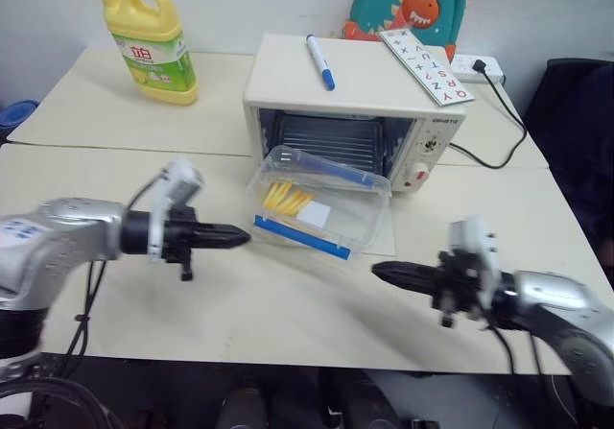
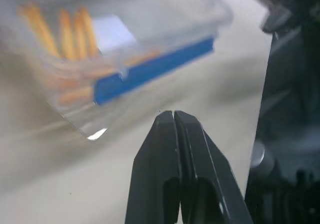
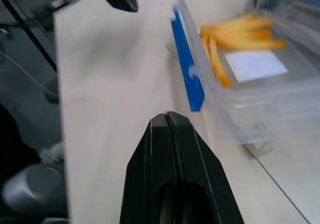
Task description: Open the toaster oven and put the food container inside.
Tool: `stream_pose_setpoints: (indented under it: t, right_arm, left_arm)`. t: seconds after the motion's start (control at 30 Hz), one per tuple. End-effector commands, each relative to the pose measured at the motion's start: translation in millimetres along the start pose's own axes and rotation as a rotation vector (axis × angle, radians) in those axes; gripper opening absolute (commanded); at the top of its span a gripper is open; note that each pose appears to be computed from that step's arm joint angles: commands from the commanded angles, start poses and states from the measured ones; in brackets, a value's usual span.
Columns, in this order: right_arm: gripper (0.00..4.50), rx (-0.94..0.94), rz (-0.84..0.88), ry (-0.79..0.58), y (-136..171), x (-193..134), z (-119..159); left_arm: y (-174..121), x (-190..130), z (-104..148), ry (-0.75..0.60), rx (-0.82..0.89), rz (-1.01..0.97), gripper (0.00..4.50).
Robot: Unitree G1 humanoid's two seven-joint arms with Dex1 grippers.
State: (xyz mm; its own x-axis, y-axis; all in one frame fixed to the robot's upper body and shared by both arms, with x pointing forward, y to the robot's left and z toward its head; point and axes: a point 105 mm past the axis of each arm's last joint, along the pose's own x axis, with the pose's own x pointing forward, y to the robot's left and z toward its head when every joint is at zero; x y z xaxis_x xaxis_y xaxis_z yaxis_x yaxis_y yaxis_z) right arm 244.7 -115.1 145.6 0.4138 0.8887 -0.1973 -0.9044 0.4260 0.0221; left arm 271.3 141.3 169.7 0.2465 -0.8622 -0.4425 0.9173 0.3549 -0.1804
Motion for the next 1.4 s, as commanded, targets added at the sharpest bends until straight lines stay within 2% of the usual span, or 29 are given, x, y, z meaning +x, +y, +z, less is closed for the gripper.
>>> stream_pose_setpoints:
  t: [0.03,0.17,0.27,0.37,0.47,0.57,0.83,0.93,1.03,1.13,1.2,1.3,1.4]
  right_arm:
    - [0.00,-0.068,-0.088,0.009,-17,13,-2]
    - [0.00,-0.105,-0.214,-0.029,-41,23,6]
    - [0.00,-0.110,-0.308,-0.095,-59,27,19]
    - [0.00,-0.118,-0.371,-0.145,-74,31,31]
    - [0.00,-0.121,-0.413,-0.175,-86,38,39]
    - [0.00,-0.127,-0.428,-0.204,-96,48,49]
    - [0.00,-0.117,-0.485,-0.249,-122,62,60]
    - [0.00,-0.115,-0.471,-0.258,-121,60,63]
    - [0.00,-0.104,-0.385,-0.258,-101,49,62]
    - [0.00,-0.082,-0.289,-0.219,-70,29,53]
    - [0.00,-0.058,-0.260,-0.175,-54,14,42]
    - [0.00,-0.016,-0.236,-0.081,-31,-6,18]
    - [0.00,0.031,-0.244,0.064,-9,-17,-25]
  left_arm:
    - [3,13,12,-0.009,0.117,0.002,0.02]
    - [19,29,20,-0.030,0.155,0.059,0.02]
    - [41,37,30,-0.067,0.166,0.175,0.02]
    - [65,42,47,-0.144,0.164,0.305,0.02]
    - [75,50,64,-0.224,0.165,0.360,0.02]
    - [79,62,83,-0.307,0.165,0.380,0.02]
    - [89,78,101,-0.386,0.138,0.403,0.02]
    - [82,78,100,-0.388,0.133,0.345,0.02]
    - [68,63,95,-0.379,0.141,0.273,0.02]
    - [45,31,85,-0.355,0.188,0.168,0.60]
    - [33,8,78,-0.317,0.234,0.127,1.26]
    - [15,-28,67,-0.227,0.288,0.073,2.08]
    - [-10,-69,67,-0.093,0.402,0.017,3.07]
